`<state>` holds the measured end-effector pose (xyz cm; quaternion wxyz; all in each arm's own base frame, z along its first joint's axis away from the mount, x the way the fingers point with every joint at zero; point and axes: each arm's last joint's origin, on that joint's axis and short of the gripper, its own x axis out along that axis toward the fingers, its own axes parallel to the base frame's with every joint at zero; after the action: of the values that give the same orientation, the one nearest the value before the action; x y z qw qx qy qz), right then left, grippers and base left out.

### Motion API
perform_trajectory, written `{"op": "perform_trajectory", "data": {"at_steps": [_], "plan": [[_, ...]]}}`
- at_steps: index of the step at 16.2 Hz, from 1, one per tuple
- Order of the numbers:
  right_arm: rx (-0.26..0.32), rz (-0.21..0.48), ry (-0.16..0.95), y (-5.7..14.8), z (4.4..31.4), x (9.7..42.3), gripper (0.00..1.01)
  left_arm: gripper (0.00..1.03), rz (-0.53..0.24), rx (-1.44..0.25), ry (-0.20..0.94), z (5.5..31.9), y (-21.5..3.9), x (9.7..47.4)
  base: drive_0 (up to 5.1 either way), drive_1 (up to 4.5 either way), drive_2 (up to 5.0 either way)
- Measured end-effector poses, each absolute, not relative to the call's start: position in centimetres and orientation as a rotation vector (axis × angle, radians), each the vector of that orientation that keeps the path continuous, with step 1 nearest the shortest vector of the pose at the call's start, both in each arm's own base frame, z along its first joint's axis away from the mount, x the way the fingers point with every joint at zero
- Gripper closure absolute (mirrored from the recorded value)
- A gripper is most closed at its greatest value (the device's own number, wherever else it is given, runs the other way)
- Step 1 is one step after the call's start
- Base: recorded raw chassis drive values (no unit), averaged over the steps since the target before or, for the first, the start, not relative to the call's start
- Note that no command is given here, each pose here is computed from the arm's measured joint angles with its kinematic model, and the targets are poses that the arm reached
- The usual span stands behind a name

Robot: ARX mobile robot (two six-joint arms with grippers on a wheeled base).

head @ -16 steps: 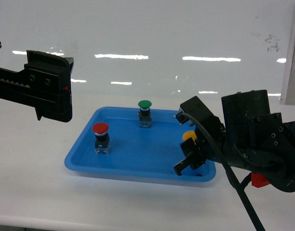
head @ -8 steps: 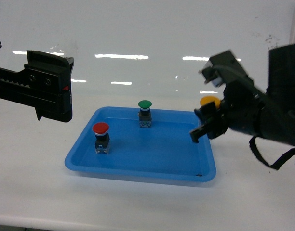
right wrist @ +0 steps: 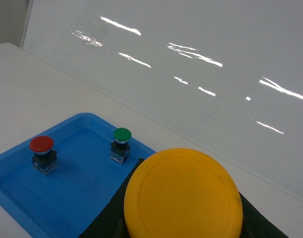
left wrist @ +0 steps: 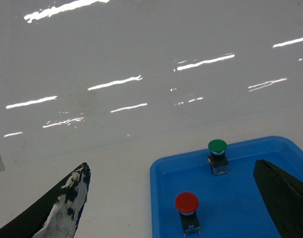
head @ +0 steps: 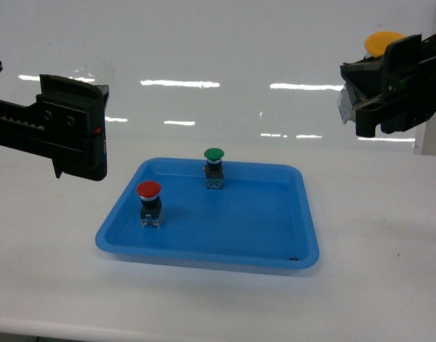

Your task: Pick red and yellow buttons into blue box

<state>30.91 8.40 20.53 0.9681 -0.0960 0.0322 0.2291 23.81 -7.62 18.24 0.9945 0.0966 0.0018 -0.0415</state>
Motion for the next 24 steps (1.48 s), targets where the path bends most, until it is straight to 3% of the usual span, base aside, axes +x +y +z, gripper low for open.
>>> {"op": "perform_trajectory", "data": {"at_steps": [4, 7, 11, 16, 21, 24], "plan": [[-0.195, 0.46, 0.043, 8.6, 21.3, 30.4, 0.72, 0.05, -0.083, 0.194, 0.004, 18.2, -7.6, 23.8, 0.0, 0.0, 0.0], [-0.175, 0.483, -0.069, 9.3, 24.6, 28.2, 0.72, 0.05, -0.083, 0.194, 0.004, 18.2, -7.6, 23.8, 0.0, 0.0, 0.0], [-0.184, 0.471, -0.002, 9.2, 23.0, 27.7, 0.72, 0.05, -0.094, 0.196, 0.006, 18.2, -7.7, 23.9, 0.0, 0.0, 0.0], [-0.184, 0.468, 0.0, 9.2, 23.0, 27.7, 0.72, 0.05, -0.148, 0.276, 0.083, 16.6, -9.8, 31.6, 0.0, 0.0, 0.0], [-0.184, 0.47, 0.0, 9.2, 22.9, 27.7, 0.72, 0.05, -0.083, 0.4, 0.209, 12.8, -8.9, 36.9, 0.0, 0.0, 0.0], [-0.184, 0.47, 0.0, 9.2, 22.9, 27.7, 0.72, 0.05, -0.067, 0.423, 0.225, 12.1, -8.8, 38.3, 0.0, 0.0, 0.0]]}}
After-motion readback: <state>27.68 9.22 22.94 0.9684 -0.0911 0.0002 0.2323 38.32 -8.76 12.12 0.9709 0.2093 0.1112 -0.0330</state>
